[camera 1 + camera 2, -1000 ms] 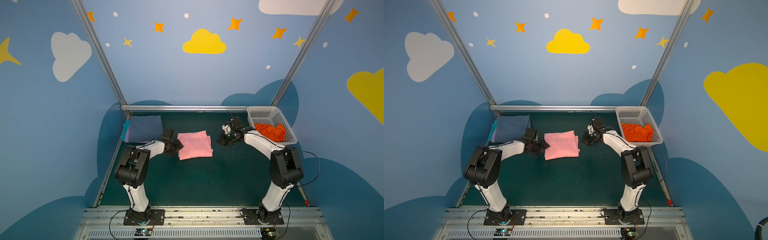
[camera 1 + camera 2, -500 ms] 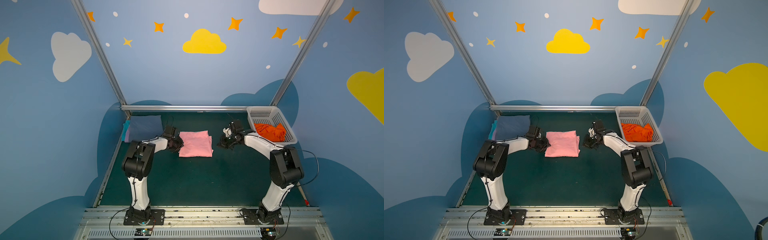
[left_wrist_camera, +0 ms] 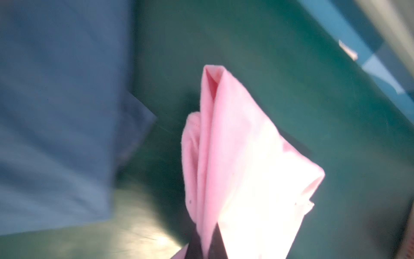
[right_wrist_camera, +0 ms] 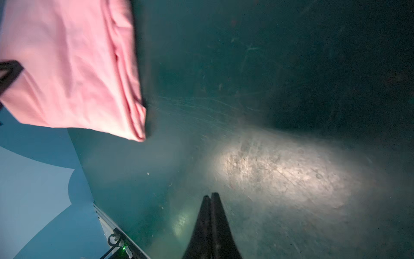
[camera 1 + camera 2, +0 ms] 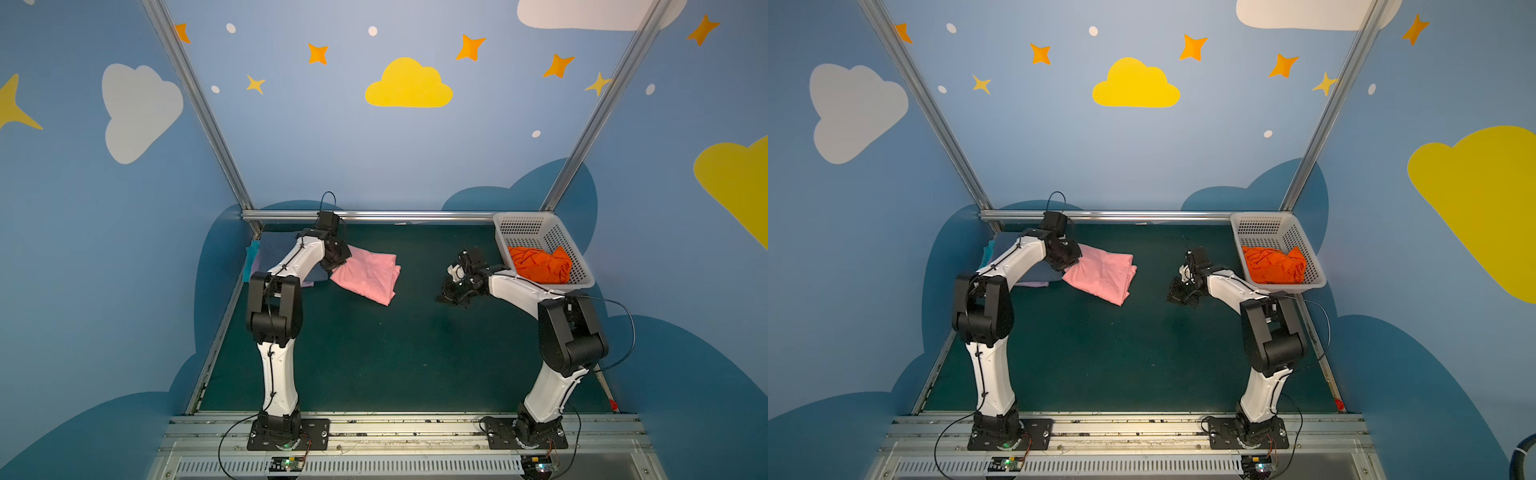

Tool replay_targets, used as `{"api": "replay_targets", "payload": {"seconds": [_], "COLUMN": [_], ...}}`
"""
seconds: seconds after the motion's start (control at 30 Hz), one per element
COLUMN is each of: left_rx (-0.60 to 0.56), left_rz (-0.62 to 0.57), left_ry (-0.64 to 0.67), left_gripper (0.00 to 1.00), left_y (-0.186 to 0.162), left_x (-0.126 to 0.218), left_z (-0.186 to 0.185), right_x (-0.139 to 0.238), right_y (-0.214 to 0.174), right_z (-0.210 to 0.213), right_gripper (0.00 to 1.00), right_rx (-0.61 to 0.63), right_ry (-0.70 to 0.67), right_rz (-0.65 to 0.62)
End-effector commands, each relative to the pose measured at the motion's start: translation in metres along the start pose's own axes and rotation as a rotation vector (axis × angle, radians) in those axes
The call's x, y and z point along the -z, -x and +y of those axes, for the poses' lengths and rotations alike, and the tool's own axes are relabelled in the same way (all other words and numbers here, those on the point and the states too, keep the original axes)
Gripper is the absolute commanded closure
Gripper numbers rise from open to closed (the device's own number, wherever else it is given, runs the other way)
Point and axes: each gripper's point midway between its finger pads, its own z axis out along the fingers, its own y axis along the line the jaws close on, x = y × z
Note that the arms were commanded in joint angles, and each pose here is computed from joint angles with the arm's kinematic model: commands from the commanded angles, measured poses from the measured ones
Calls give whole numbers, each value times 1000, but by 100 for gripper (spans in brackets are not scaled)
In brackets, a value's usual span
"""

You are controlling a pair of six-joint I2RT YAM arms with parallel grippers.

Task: Fold and stack the t-shirts
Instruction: 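Carry the pink bundle with the left gripper onto the folded shirt stack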

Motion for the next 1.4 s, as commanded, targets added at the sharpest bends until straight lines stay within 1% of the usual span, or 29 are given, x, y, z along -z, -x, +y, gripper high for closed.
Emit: {"api": "replay_targets", "payload": {"seconds": [0.0,0.17,0.27,0.4,0.57,0.7,0.9,1.03,1.13,1.2,1.23,1.27,1.33,1.37], "left_rx": [-8,55,82,83,80,119,274,342,388,394,393,396,395,397], "left_rz": [-42,-112,-128,-159,-205,-241,-300,-351,-371,-353,-338,-320,-279,-268], "left_ry": [136,161,141,138,188,249,360,411,454,452,448,451,467,480], "left_gripper": [96,96,96,96,96,96,96,96,96,96,93,88,69,62], "left_y": [28,71,87,109,128,133,137,134,127,122,120,117,112,110], "left_x": [34,54,58,67,86,94,102,108,102,90,84,78,67,65], "left_z": [46,80,90,94,101,120,175,205,220,222,222,224,228,230], "right_x": [-4,-7,-10,-14,-20,-24,-25,-27,-30,-31,-32,-32,-31,-31], "right_y": [2,1,0,-3,-6,-8,-12,-14,-14,-13,-13,-13,-13,-13], "right_z": [1,5,6,5,4,6,4,2,2,4,4,5,5,5], "right_gripper": [100,100,100,100,100,100,100,100,100,100,100,100,100,100], "right_rx": [-11,-14,-14,-15,-17,-13,-4,-6,-11,-13,-15,-13,-12,-12], "right_ry": [18,29,25,17,12,12,-2,-7,1,7,9,11,10,9], "right_rz": [2,7,18,29,42,48,59,68,72,74,75,75,75,75]}}
